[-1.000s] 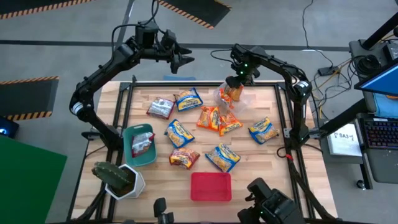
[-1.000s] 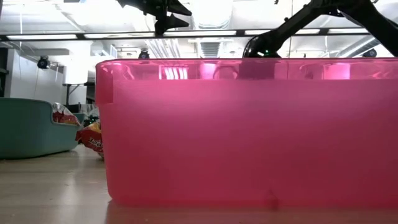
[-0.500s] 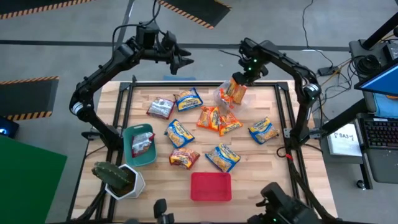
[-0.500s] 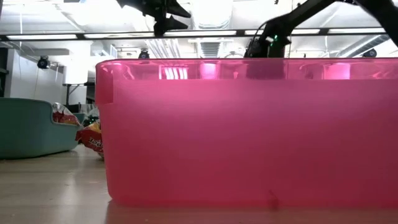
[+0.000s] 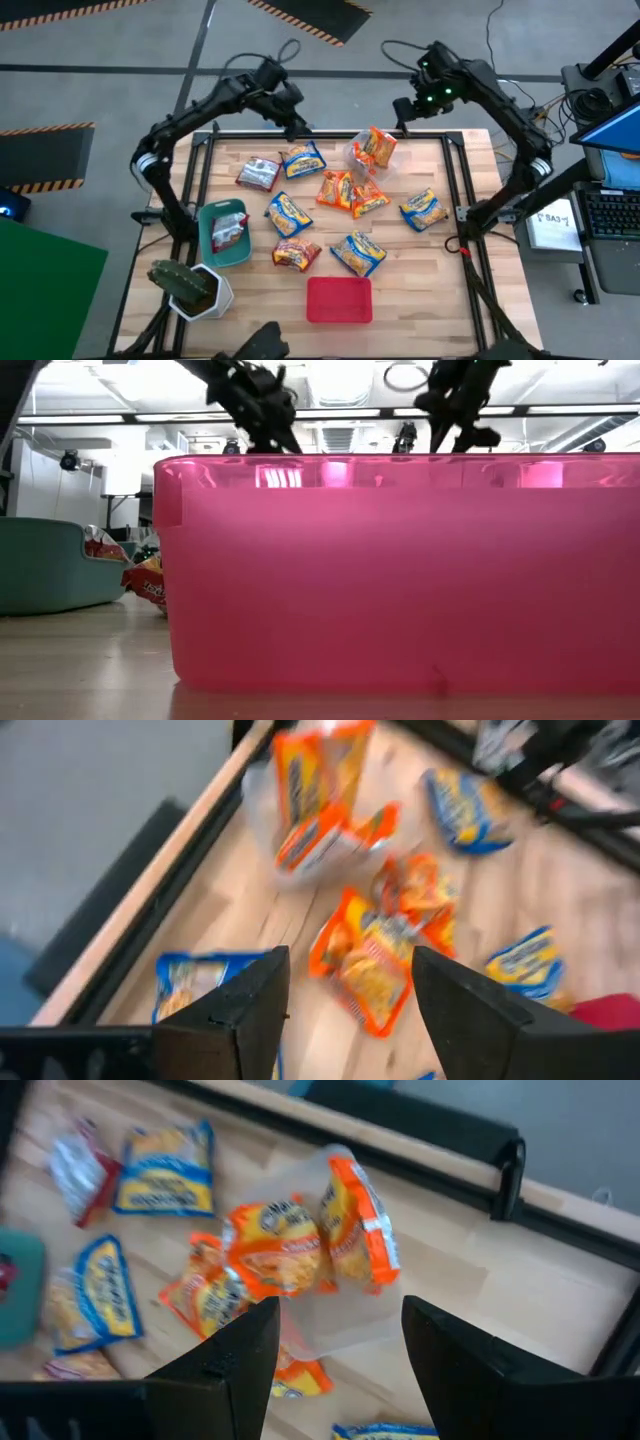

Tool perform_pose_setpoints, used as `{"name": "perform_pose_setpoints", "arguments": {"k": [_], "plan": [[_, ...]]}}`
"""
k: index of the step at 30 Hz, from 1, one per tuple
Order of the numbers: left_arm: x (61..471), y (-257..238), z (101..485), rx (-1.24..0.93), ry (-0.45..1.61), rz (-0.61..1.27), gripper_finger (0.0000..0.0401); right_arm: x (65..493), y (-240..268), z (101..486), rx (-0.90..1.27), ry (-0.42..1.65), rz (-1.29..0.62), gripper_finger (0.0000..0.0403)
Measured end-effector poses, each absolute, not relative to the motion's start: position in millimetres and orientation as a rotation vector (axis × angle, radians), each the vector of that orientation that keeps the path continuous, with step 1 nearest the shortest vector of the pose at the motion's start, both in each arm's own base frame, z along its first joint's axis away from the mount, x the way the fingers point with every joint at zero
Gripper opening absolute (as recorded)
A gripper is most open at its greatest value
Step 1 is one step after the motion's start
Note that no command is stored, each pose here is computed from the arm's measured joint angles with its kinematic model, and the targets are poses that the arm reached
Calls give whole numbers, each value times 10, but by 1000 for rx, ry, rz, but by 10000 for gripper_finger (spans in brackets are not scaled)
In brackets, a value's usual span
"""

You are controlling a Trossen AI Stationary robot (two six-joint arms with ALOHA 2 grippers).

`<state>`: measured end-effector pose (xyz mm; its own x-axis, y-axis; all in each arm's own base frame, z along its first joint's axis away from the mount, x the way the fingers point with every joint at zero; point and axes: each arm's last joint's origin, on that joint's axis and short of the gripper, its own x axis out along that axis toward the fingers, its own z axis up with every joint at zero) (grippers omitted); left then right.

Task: Sort Maruchan noodles
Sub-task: Put the top blue noodle pack into the red bin

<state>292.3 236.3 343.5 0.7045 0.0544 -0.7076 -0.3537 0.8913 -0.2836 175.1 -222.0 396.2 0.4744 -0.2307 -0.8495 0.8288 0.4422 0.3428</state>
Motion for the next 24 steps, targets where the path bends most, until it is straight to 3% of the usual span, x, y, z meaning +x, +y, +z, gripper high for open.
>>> {"name": "perform_pose_setpoints", "arguments": {"k": [13, 24], "plan": [[3199, 2703, 2425, -638, 1071, 426, 200, 1550, -1861, 4289, 822, 687, -753, 199], [3271, 2878, 1927, -552, 1204, 477, 226, 1567, -1831, 4296, 815, 690, -741, 199]]}}
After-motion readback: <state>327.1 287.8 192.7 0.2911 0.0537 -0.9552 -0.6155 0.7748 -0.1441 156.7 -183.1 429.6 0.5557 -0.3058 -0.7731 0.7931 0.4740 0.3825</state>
